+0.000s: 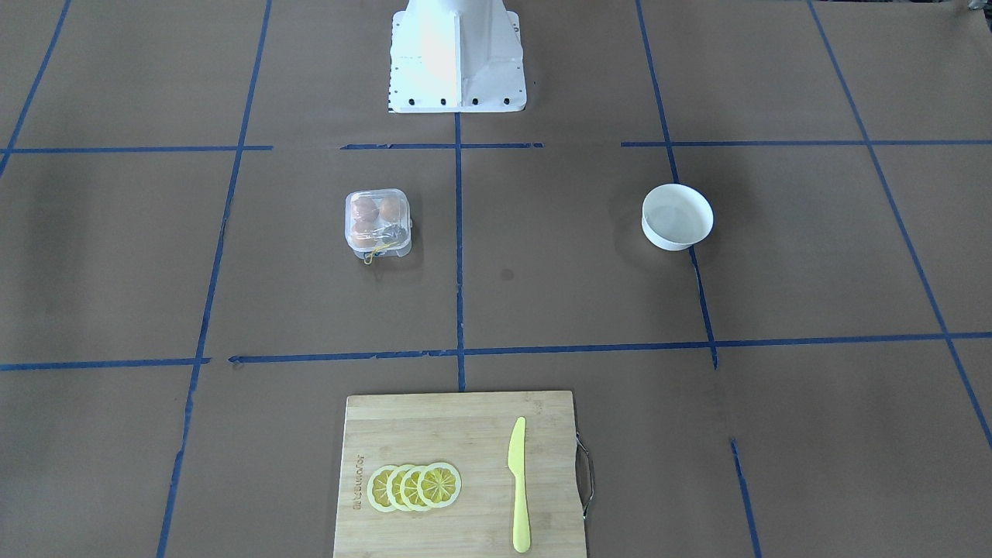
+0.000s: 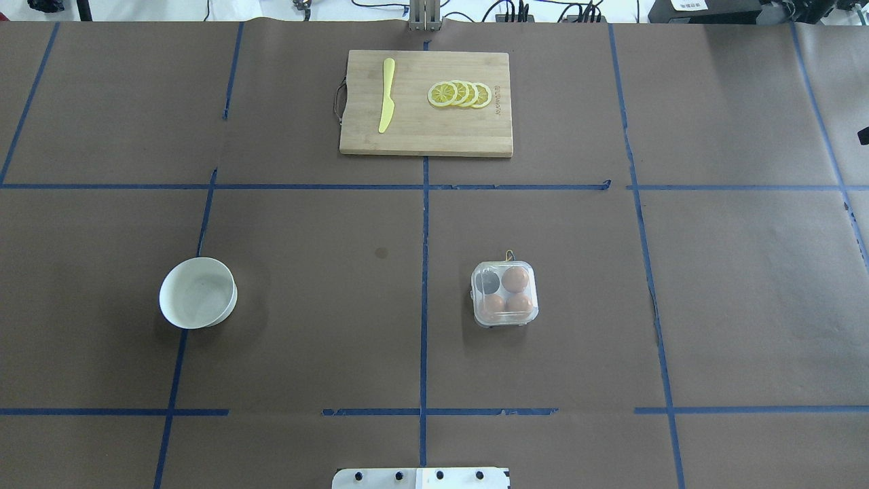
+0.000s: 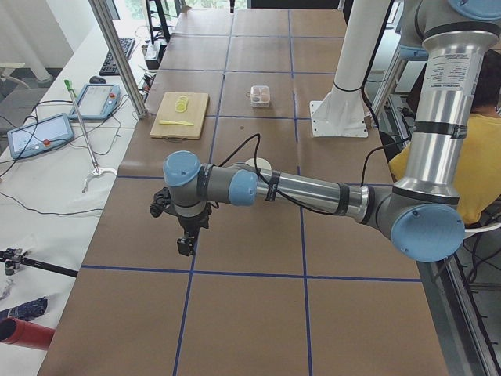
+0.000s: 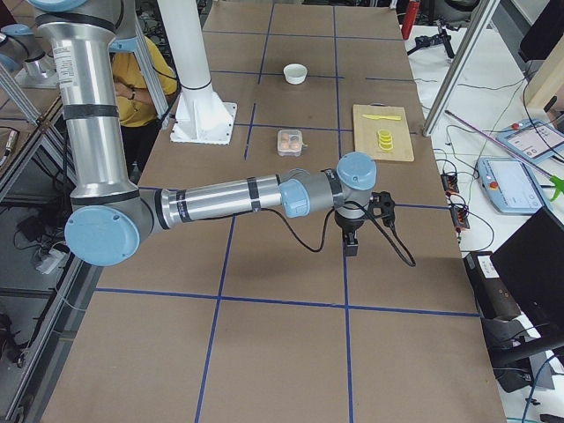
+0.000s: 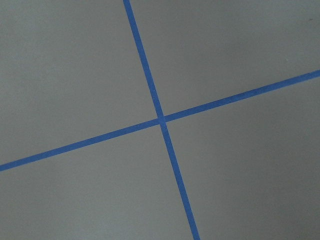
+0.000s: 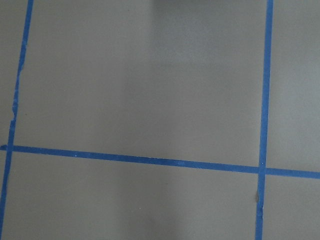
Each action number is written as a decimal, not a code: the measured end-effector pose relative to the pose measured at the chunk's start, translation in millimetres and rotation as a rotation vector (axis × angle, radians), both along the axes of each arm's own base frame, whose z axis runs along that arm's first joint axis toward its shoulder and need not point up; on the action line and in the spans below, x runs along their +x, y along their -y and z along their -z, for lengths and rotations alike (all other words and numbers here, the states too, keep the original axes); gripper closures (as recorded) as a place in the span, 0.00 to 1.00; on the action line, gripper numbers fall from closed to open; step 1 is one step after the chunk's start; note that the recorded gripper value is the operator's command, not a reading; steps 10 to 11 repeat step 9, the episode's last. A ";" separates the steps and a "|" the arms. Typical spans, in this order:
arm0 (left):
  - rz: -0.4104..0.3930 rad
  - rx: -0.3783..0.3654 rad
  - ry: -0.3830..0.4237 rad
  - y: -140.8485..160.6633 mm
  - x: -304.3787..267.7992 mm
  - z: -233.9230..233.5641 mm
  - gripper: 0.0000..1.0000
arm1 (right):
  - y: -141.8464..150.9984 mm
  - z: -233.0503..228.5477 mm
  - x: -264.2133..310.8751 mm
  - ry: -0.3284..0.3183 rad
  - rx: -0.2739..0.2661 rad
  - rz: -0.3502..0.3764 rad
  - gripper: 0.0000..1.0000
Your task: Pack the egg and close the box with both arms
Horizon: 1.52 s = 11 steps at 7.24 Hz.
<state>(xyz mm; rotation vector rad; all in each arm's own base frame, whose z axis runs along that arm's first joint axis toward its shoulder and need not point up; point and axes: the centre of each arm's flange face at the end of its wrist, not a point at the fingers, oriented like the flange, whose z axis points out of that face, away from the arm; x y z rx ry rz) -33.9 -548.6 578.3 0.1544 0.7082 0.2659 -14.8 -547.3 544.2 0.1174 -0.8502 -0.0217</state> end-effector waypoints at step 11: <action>0.011 -0.030 0.066 -8.4 -5.0 -20.6 0.00 | -3.4 5.4 -11.5 0.042 0.015 0.059 0.00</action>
